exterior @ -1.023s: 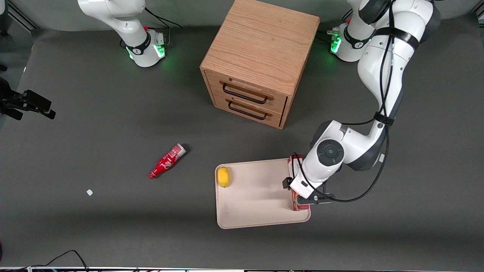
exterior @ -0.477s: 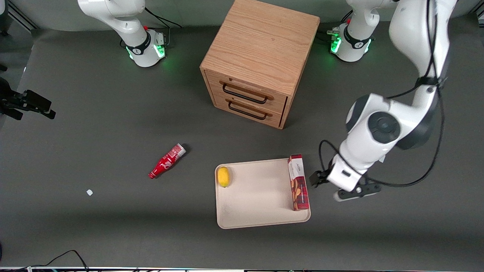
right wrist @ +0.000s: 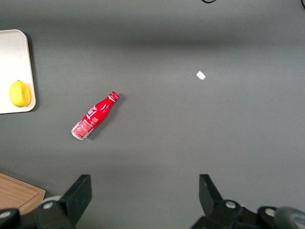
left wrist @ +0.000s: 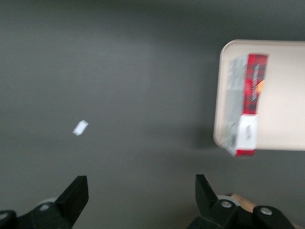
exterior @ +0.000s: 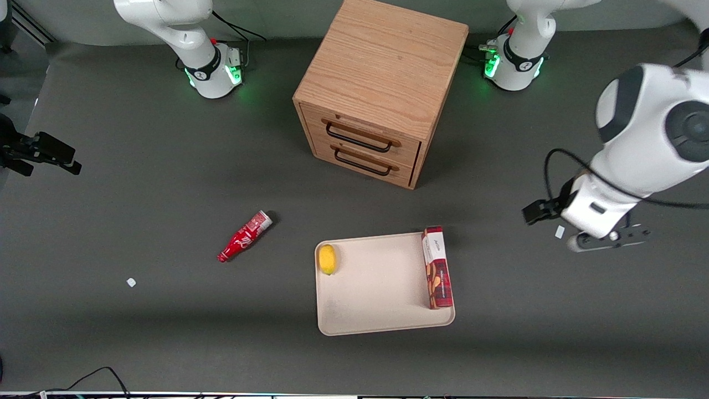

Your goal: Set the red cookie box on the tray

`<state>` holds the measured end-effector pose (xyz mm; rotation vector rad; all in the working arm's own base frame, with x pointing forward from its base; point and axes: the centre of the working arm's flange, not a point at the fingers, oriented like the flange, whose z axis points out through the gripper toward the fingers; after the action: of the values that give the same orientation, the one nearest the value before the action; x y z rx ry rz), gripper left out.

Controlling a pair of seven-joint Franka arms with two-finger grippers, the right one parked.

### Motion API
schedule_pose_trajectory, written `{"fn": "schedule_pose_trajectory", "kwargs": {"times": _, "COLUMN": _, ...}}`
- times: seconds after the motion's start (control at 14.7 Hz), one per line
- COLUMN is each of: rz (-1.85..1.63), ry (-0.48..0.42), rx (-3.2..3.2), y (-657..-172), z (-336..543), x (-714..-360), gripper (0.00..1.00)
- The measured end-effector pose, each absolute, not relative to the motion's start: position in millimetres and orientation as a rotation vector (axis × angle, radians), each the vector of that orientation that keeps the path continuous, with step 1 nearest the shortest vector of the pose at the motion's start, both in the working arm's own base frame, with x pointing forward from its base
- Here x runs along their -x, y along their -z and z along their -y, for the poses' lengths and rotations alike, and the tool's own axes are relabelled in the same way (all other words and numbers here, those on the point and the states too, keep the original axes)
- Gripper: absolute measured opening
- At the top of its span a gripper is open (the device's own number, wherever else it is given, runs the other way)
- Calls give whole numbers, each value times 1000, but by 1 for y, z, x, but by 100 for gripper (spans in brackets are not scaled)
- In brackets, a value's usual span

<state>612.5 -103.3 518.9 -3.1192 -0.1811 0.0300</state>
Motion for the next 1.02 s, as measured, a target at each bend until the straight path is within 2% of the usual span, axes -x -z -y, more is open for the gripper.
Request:
{"fn": "schedule_pose_trajectory", "kwargs": {"times": 0.27, "rz": 192, "ry": -45, "rx": 3123, "y": -544, "z": 70, "x": -582, "gripper": 100}}
{"fn": "schedule_pose_trajectory", "kwargs": {"times": 0.61, "rz": 244, "ry": -14, "rx": 3108, "y": -569, "z": 48, "x": -549, "gripper": 100}}
{"fn": "schedule_pose_trajectory", "kwargs": {"times": 1.02, "rz": 256, "ry": -20, "rx": 3118, "y": -577, "z": 34, "x": -541, "gripper": 100}}
